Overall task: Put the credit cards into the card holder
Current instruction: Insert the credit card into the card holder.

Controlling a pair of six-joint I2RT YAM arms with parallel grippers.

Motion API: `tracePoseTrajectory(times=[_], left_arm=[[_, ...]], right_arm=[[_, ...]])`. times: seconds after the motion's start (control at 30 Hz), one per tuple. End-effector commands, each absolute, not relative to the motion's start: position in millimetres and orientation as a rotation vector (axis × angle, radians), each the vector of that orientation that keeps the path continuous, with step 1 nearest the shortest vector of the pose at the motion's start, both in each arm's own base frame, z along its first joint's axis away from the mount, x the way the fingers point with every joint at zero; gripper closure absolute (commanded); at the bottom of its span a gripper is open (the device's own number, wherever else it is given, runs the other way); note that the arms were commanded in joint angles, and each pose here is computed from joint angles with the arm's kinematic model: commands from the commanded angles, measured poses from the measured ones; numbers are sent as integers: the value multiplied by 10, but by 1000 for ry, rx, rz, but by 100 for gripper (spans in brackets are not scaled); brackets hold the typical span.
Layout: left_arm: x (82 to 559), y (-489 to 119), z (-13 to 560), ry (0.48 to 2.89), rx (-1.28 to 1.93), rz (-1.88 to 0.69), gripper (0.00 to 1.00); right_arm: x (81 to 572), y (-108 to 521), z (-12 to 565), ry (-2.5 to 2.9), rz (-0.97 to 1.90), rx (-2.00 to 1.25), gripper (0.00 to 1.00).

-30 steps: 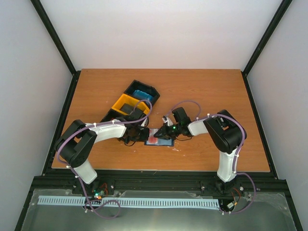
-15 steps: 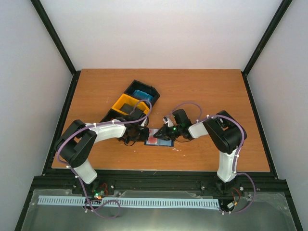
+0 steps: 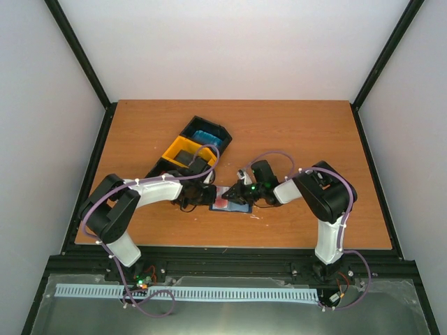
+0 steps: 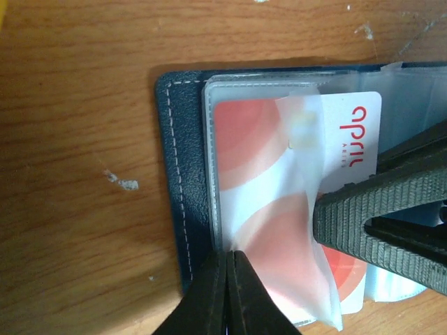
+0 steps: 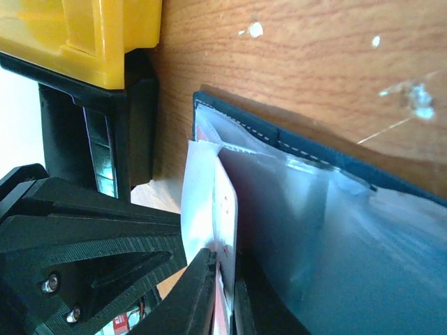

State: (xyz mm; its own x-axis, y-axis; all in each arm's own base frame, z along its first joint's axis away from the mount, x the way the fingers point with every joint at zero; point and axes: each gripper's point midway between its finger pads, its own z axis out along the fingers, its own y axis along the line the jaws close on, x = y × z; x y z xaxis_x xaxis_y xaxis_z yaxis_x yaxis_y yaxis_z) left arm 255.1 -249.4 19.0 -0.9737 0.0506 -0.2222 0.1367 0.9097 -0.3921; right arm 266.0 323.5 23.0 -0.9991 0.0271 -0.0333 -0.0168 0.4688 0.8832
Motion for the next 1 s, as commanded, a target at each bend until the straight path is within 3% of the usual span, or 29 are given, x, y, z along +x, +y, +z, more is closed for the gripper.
tracePoseTrajectory(times=[0.0, 0.23, 0.37, 0.6, 0.77, 0.97], left_arm=[[2241, -2247, -214, 3044, 109, -448, 98], [2049, -1975, -430, 3123, 75, -282, 99], [2044, -1992, -443, 3127, 70, -298, 99], [2115, -2098, -350, 3090, 82, -372, 97], [2211, -2228, -174, 3025, 117, -466, 91], [2311, -2357, -4, 2975, 149, -540, 87]], right_arm=[[2457, 3078, -217, 2839, 1401, 126, 85], [2442, 2976, -134, 2867, 1286, 81, 52], [2465, 2916, 17, 2873, 1210, 36, 43], [2517, 2575, 201, 2911, 917, 30, 36], [2607, 2280, 365, 2887, 666, 56, 36], [2598, 2301, 479, 2869, 692, 13, 36]])
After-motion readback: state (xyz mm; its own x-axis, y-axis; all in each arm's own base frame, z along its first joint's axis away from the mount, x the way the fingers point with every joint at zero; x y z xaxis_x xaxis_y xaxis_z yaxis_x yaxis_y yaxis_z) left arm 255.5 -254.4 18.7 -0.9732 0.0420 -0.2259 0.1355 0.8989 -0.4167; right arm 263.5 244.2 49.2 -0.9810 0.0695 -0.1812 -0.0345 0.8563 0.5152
